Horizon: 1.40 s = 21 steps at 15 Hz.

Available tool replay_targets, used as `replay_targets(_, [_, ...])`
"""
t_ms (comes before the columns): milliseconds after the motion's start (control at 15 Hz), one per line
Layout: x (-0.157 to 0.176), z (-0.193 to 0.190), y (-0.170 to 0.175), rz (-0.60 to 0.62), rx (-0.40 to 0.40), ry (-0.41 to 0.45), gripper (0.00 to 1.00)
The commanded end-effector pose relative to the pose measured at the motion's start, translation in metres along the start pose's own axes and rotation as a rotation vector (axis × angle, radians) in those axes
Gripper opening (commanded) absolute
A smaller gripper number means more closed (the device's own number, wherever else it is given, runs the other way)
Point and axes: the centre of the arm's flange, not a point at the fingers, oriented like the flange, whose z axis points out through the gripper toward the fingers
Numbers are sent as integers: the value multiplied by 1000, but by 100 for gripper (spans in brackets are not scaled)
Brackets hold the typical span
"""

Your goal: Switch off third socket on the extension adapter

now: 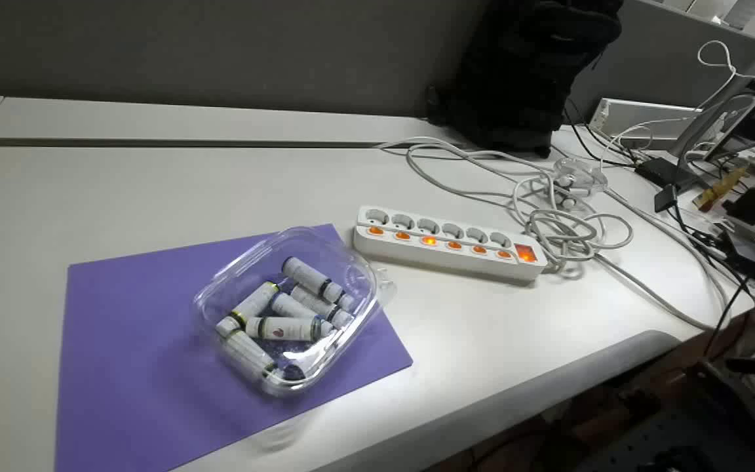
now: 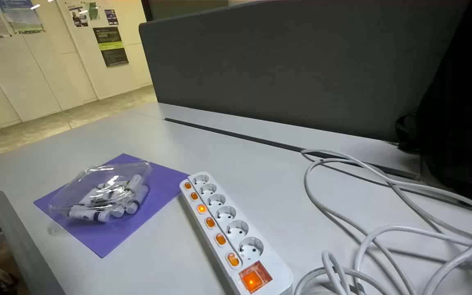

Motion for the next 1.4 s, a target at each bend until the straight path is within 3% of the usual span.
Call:
replay_targets(0, [0,0,0,0,0,0,100])
replay_targets(800, [0,0,0,0,0,2,100])
replay_targets(1000, [-6,-4,-12,1,37,146,100])
replay_targets(1333, [48,11,-26,42,119,270,100])
